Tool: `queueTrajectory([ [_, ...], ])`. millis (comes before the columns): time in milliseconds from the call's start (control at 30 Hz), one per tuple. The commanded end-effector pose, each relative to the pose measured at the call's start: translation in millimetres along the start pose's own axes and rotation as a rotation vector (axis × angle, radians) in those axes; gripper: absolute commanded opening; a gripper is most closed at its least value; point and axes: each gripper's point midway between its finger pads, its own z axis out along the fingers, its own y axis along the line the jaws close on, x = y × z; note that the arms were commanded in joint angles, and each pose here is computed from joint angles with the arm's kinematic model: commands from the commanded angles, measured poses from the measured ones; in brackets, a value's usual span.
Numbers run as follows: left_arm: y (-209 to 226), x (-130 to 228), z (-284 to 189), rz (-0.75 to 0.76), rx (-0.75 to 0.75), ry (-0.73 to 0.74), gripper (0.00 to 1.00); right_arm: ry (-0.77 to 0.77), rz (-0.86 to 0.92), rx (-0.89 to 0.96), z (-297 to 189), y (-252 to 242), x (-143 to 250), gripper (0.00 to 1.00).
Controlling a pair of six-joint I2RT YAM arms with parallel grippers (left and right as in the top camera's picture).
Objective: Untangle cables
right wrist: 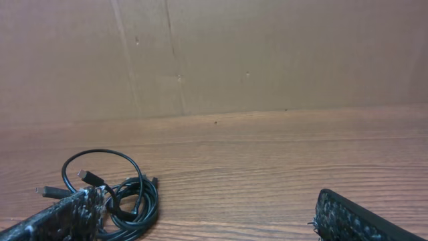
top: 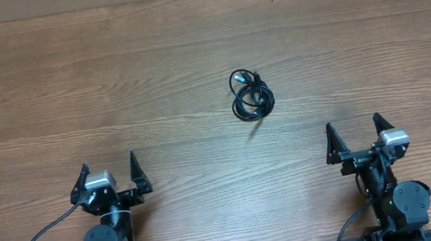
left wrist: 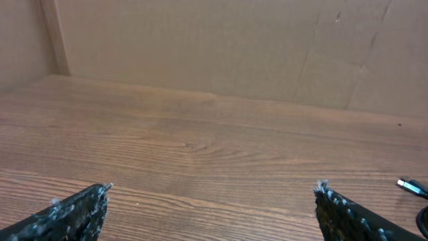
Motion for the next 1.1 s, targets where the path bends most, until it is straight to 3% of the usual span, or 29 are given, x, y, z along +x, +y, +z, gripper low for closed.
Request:
queueTrajectory([
  [0,0.5,-0.5,-0.3,0.014,0.0,-0.006,1.0,-0.001,-0.004,0.013,0.2,-2.8,2.7,1.0],
  [367,0.5,-0.5,-0.3,0.014,0.0,-0.006,0.99,-0.119,-0.016,0.0,-1.5,0.5,-26.4,1.0],
  [1067,0.5,-0.5,-0.3,0.014,0.0,-0.006,1.0,0.0,-0.004,0.013,0.2,-2.8,2.8,1.0],
])
